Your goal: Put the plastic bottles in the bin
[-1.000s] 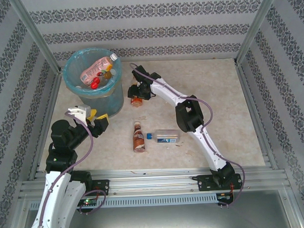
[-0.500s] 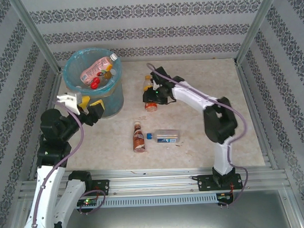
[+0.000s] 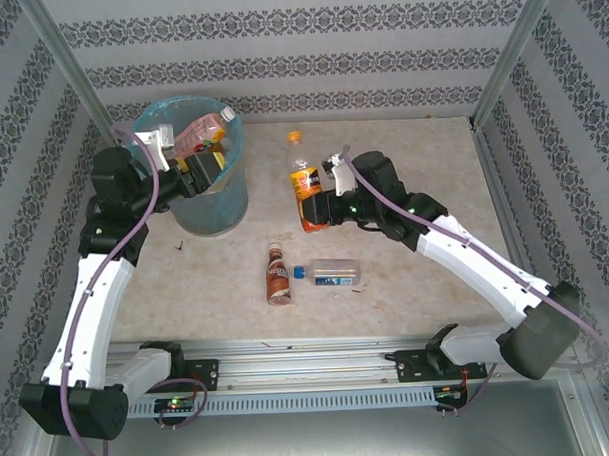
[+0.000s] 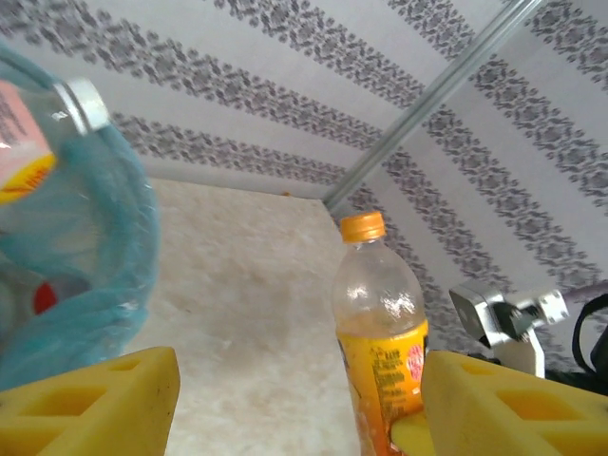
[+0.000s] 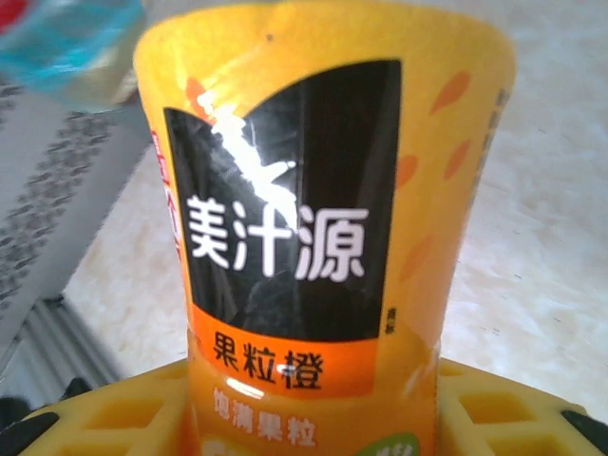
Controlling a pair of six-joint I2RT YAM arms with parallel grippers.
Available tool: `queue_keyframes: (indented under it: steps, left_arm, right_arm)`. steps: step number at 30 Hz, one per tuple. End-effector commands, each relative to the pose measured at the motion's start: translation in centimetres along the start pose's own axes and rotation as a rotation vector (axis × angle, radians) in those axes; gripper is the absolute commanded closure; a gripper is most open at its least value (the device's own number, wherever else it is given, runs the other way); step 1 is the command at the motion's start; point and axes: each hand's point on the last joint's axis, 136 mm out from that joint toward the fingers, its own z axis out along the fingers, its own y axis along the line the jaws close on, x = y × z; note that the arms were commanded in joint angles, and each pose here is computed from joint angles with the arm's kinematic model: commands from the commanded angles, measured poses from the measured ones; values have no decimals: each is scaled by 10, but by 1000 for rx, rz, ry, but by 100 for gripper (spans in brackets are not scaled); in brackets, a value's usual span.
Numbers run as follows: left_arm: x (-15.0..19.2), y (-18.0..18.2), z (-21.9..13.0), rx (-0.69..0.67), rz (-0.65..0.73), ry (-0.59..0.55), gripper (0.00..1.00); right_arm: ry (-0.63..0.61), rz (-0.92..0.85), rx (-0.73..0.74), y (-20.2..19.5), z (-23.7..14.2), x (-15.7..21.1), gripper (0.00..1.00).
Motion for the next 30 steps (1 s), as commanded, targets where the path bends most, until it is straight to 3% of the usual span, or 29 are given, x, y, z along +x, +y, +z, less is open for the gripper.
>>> queue_keyframes:
  steps: [1,10,21,25,30]
  left_arm:
    - [-24,-55,-6,215,0,-20,32]
    - [-10,-82,8,349,25,68,36]
    - [5,-81,16,294,68,99,38]
    - [2,-82,15,296,76,81,45]
    - [-2,-83,10,275,107,48,66]
  right_arm:
    - [-68,-108,-128,34,-12,-12,54]
    - [-66,-223,-321,90,-17,-19,54]
    - [-7,-274,-426,121,-13,-7,54]
    - [21,-278,-440,124,-11,-1,54]
    - [35,-271,-428,122,-9,5,54]
